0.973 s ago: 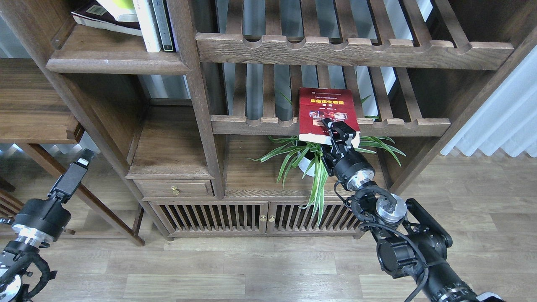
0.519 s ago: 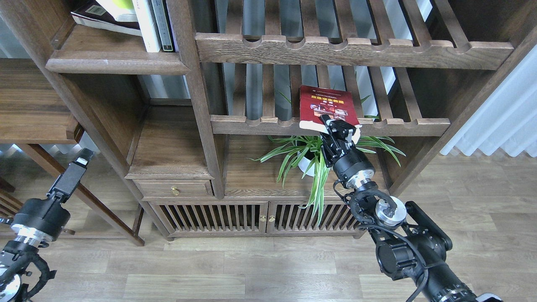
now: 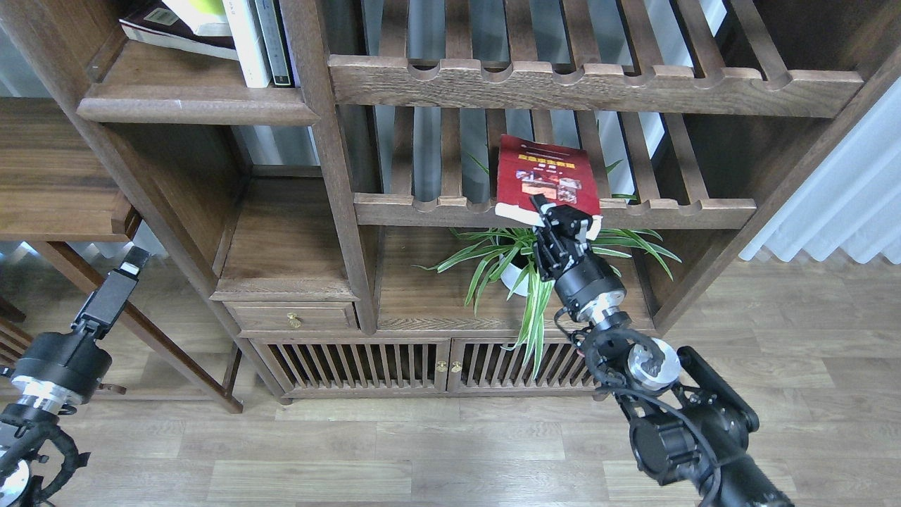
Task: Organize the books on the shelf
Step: 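Pull the red book off the shelf and lower it toward the left gripper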
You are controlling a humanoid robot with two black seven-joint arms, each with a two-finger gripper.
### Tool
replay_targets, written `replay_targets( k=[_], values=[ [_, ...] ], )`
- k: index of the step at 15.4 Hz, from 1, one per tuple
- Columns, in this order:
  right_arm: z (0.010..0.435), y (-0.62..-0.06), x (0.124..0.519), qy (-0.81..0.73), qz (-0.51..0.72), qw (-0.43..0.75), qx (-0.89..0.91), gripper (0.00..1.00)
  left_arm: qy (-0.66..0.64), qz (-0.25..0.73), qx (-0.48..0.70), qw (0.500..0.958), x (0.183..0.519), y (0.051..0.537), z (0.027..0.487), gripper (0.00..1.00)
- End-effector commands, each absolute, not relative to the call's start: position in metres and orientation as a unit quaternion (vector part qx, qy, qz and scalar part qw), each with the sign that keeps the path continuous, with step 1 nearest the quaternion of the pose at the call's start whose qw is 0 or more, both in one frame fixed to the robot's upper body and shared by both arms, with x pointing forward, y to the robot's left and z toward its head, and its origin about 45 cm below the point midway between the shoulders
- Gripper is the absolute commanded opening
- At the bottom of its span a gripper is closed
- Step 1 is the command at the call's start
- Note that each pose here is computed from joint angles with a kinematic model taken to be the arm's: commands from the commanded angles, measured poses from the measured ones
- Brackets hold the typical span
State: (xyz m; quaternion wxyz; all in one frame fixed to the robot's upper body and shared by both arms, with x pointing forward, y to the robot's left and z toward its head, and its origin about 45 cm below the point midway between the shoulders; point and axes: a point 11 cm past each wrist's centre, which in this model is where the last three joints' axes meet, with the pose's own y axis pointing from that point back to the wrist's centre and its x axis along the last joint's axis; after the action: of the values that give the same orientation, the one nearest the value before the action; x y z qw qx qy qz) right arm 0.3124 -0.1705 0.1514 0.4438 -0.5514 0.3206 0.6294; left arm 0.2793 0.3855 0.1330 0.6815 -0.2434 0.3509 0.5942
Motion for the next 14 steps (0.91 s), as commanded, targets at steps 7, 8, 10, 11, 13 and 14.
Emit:
replay_targets(
  k=[7, 8, 10, 11, 13, 14],
  values=[
    [0.167, -0.152, 0.237, 0.243, 0.646, 0.467, -0.553, 0.04, 0.396, 0.614, -0.242, 0.638, 0.255, 0.396, 0.099, 1.00],
    [0.165, -0.148, 0.227, 0.232, 0.647, 0.465, -0.557, 0.04, 0.402, 0.616, -0.247, 0.631, 0.252, 0.398, 0.096, 1.00],
    [0.161, -0.143, 0.212, 0.219, 0.648, 0.460, -0.566, 0.04, 0.408, 0.617, -0.256, 0.622, 0.251, 0.401, 0.094, 1.00],
    [0.159, -0.141, 0.205, 0.216, 0.648, 0.454, -0.572, 0.04, 0.411, 0.617, -0.262, 0.618, 0.251, 0.403, 0.094, 1.00],
    [0.150, -0.135, 0.185, 0.217, 0.655, 0.439, -0.576, 0.04, 0.434, 0.606, -0.272, 0.608, 0.245, 0.395, 0.088, 1.00],
    [0.145, -0.132, 0.176, 0.218, 0.664, 0.432, -0.571, 0.04, 0.447, 0.601, -0.270, 0.605, 0.241, 0.391, 0.083, 1.00]
  ],
)
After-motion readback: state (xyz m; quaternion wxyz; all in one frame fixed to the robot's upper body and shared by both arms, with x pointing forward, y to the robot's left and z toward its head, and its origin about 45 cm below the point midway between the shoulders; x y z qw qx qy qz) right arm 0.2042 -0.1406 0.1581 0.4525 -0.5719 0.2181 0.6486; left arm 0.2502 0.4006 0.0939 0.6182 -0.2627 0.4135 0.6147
